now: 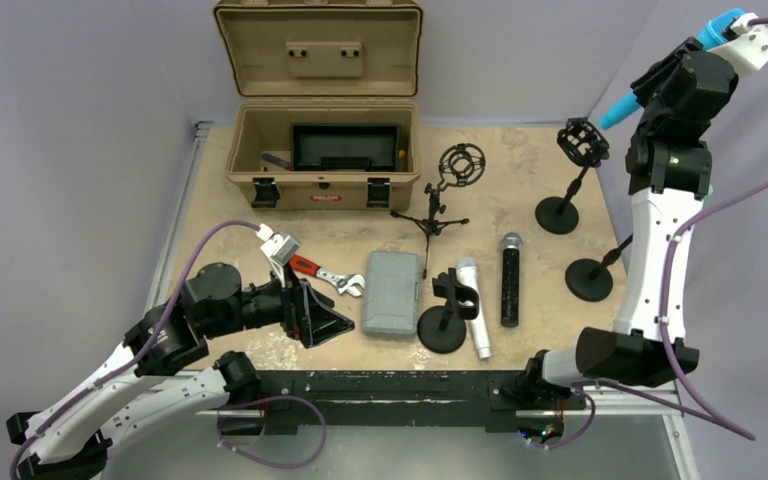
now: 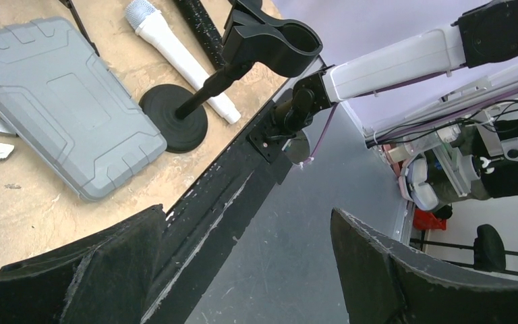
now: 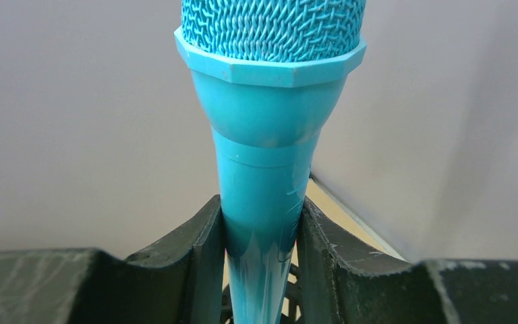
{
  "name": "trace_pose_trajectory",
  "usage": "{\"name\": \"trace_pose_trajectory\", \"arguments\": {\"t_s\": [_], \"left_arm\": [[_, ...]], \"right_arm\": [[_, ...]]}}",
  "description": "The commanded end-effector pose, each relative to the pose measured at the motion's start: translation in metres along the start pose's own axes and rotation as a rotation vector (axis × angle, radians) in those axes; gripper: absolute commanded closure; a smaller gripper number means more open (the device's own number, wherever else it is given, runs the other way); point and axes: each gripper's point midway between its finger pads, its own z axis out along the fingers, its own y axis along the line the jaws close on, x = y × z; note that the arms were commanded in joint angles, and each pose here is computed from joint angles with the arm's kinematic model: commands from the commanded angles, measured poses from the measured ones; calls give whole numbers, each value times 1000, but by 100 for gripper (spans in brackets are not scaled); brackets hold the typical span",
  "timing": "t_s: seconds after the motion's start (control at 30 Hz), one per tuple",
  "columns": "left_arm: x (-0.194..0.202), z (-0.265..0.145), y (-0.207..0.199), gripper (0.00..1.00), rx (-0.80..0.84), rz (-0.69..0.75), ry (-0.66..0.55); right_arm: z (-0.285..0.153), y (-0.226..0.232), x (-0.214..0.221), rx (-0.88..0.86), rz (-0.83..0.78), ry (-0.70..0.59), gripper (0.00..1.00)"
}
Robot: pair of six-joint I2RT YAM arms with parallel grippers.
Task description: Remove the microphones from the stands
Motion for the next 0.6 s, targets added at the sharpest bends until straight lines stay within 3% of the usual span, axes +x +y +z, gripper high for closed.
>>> {"name": "trace_pose_trajectory", "arguments": {"t_s": [0.0,0.13,0.27,0.37,0.57], "left_arm": [[-14,-4,-18,10,62,6,-42],[-14,-1,-19,10,68,5,-37],[-14,2,-20,10,73,7,-31],[-14,4,-21,10,81,13,-25],[-15,11,-21,10,82,26,-13]], "right_arm": [[-55,36,-76,-140,4,-193,100],[-95,74,-72,-336,-15,-161,100],[-130,94,-40,-539,-26,-50,100],[-161,104,-2,-710,-68,93,100],[-194,80,106,-786,-153,439,100]]}}
